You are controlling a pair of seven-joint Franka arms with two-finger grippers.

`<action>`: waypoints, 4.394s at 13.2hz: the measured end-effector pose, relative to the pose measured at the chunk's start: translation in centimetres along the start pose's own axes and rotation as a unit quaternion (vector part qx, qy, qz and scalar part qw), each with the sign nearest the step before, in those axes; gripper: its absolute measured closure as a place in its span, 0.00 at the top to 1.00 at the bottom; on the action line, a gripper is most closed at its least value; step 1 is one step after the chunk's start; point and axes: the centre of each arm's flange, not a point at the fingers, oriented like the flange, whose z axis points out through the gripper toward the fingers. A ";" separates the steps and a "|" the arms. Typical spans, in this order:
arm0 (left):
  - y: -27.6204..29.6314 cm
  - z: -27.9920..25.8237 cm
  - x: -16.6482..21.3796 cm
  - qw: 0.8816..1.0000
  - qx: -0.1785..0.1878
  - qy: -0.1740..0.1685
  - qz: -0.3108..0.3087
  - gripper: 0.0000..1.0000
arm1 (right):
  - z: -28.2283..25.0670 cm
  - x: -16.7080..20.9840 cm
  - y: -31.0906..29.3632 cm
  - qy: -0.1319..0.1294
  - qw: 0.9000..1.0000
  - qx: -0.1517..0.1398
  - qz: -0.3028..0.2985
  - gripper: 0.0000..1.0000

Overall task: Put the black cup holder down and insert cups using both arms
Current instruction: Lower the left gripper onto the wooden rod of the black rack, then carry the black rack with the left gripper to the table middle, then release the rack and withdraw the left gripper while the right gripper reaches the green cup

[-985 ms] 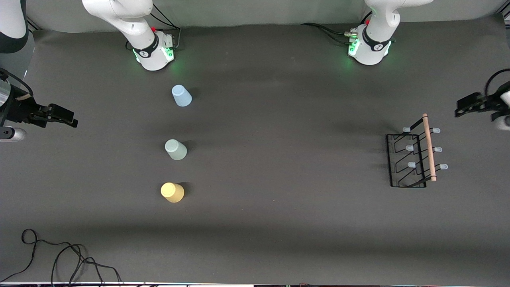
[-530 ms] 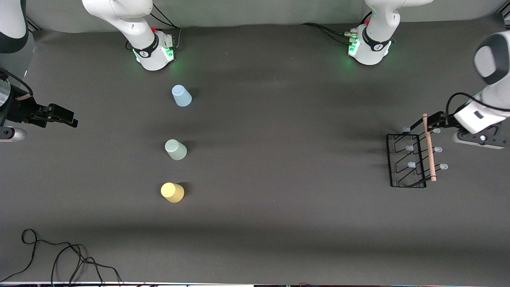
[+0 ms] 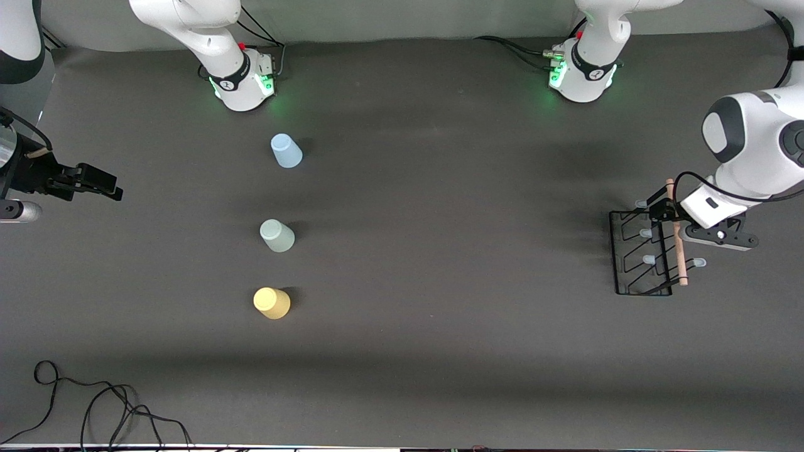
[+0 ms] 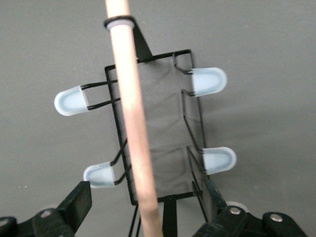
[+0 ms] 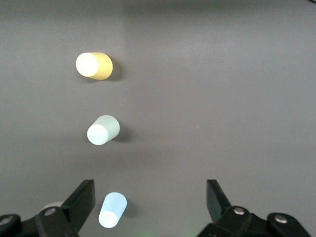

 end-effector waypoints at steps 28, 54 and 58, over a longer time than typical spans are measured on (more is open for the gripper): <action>8.6 -19.2 6.2 0.995 -0.019 -0.029 -0.094 0.16 | 0.0 0.0 0.0 0.000 1.000 0.000 0.000 1.00; 68.7 -5.3 7.2 0.980 -0.073 0.016 -0.182 0.16 | 0.2 -0.2 0.0 -0.009 1.000 0.000 0.000 1.00; 68.9 -4.4 7.4 0.983 -0.062 0.035 -0.170 0.16 | 0.3 -0.4 -0.8 -0.018 0.999 -0.001 0.032 1.00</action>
